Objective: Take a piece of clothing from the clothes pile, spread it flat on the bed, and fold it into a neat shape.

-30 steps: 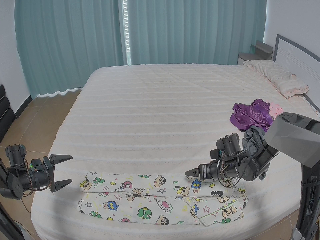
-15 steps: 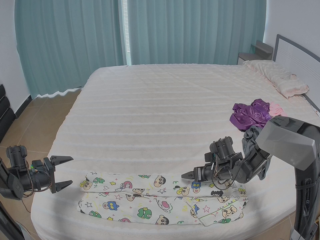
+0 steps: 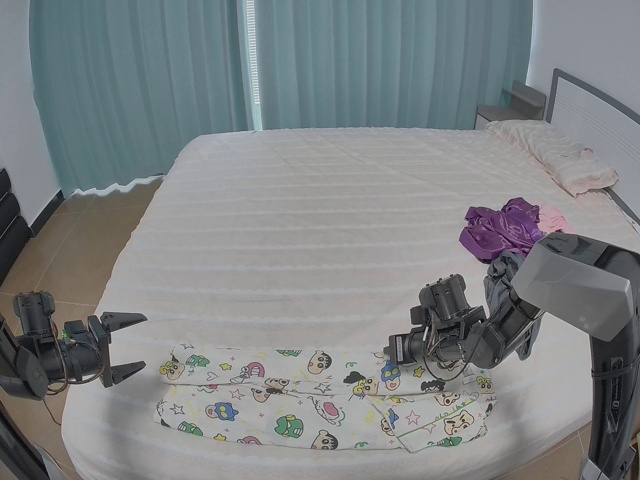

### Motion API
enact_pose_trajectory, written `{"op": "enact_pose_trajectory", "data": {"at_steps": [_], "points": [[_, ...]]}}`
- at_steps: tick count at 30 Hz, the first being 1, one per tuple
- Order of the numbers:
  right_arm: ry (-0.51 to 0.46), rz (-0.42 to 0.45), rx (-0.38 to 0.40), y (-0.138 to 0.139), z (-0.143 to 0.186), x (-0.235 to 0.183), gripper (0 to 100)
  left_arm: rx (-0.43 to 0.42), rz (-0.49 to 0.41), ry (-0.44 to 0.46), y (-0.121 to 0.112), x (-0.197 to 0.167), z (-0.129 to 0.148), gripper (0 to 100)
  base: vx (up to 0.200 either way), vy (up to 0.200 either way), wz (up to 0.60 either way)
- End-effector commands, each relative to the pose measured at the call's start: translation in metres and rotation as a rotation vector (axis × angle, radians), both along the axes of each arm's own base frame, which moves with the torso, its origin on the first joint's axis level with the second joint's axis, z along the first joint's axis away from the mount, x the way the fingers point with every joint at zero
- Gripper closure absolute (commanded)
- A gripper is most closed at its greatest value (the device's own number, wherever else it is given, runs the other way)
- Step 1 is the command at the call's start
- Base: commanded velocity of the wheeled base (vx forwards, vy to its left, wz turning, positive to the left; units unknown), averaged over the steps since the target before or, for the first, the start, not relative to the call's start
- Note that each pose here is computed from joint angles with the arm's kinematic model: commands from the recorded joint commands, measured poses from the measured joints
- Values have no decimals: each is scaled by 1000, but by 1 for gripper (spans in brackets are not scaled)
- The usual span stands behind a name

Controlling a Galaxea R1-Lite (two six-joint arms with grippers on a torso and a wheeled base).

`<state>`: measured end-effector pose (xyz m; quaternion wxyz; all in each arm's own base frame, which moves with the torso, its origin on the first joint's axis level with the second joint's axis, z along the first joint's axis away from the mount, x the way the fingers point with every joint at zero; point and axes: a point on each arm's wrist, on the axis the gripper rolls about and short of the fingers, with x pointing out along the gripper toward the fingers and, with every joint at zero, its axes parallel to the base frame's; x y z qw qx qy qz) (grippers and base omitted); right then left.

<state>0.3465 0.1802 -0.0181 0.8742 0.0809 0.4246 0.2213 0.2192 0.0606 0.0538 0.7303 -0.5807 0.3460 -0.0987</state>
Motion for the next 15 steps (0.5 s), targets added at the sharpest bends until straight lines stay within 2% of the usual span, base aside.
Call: {"op": "enact_pose_trajectory", "data": {"at_steps": [1,5,8,9,14,15], "points": [[-25,12,14,5,11,-3,100,-1,1,2,0,0,0,0,0,0,0],[-45,5,17,10,16,0,100,-1,1,2,0,0,-1,0,0,0,0],[-39,-21,-21,13,3,1,100,-1,1,2,0,0,-1,0,0,0,0],[-33,-26,-30,14,-1,1,0,-1,2,2,0,0,-1,0,0,0,0],[-26,-54,-11,13,-2,3,0,-1,-1,2,0,0,0,0,0,0,0],[-32,-88,23,12,6,3,0,-1,1,2,0,0,0,0,0,0,0]]}}
